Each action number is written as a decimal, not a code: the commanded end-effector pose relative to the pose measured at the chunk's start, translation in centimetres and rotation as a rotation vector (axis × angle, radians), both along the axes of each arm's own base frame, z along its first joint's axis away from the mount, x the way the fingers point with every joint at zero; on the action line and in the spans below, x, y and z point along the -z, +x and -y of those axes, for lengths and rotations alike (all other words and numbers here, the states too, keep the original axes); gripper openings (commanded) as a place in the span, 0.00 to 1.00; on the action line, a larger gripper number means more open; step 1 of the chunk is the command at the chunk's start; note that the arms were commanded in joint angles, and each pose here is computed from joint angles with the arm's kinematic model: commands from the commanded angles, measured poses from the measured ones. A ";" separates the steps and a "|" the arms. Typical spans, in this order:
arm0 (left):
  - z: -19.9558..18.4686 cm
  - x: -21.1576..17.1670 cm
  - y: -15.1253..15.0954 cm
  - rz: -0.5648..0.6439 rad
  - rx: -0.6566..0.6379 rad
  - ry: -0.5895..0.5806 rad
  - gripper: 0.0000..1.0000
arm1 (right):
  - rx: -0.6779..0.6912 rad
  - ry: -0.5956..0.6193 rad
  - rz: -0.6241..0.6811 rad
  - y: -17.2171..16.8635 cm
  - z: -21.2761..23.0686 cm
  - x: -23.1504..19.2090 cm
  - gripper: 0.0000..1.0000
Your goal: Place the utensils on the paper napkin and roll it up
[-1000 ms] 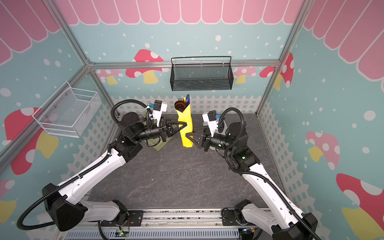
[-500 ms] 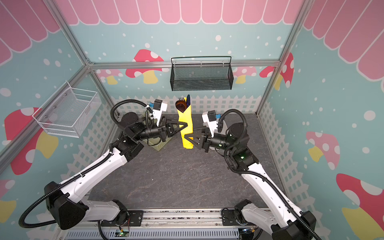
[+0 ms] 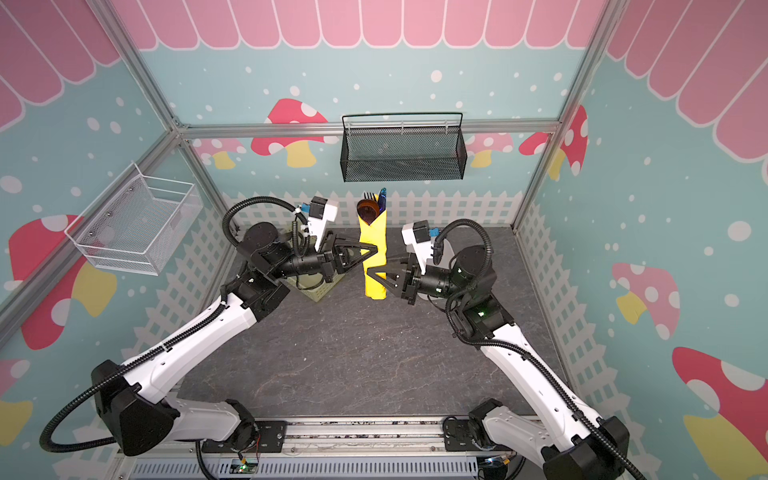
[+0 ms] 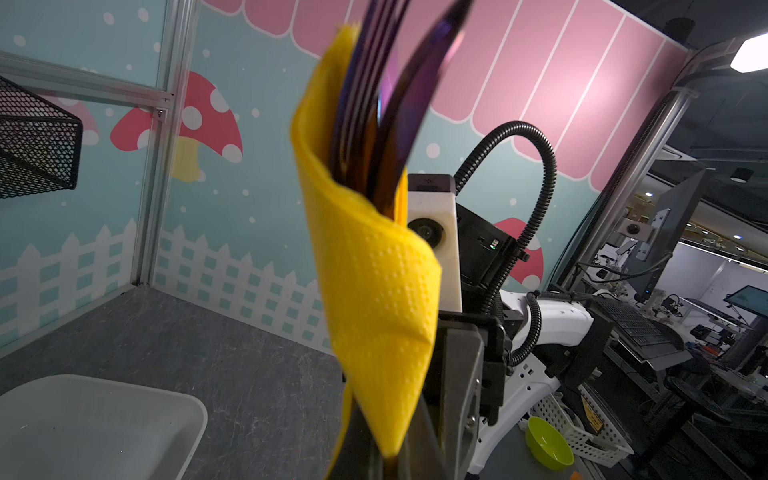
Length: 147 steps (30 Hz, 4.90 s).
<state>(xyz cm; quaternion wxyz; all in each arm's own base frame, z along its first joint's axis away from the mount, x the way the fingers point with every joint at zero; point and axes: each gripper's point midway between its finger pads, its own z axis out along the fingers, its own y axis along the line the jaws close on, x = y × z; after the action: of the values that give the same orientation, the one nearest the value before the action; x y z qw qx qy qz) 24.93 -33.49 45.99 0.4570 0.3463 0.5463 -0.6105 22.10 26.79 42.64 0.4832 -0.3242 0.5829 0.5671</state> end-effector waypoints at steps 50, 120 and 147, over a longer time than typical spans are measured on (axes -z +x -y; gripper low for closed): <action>0.5 -0.2 -2.7 0.003 0.104 0.065 0.03 | -0.059 0.005 0.062 -2.1 -0.2 -0.4 0.04; -1.0 1.8 -2.7 -0.012 0.049 0.152 0.02 | 0.068 0.005 0.079 -1.7 1.2 -0.6 0.00; -6.3 3.1 4.7 -0.106 -0.360 0.149 0.00 | 0.204 -0.067 0.027 0.4 2.2 1.4 0.41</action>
<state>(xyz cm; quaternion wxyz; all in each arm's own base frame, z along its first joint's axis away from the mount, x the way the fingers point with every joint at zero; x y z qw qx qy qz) 28.12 -28.79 42.52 0.4688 0.2850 0.6517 -0.5237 22.50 25.02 40.49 0.5201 -0.2849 0.6288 0.5030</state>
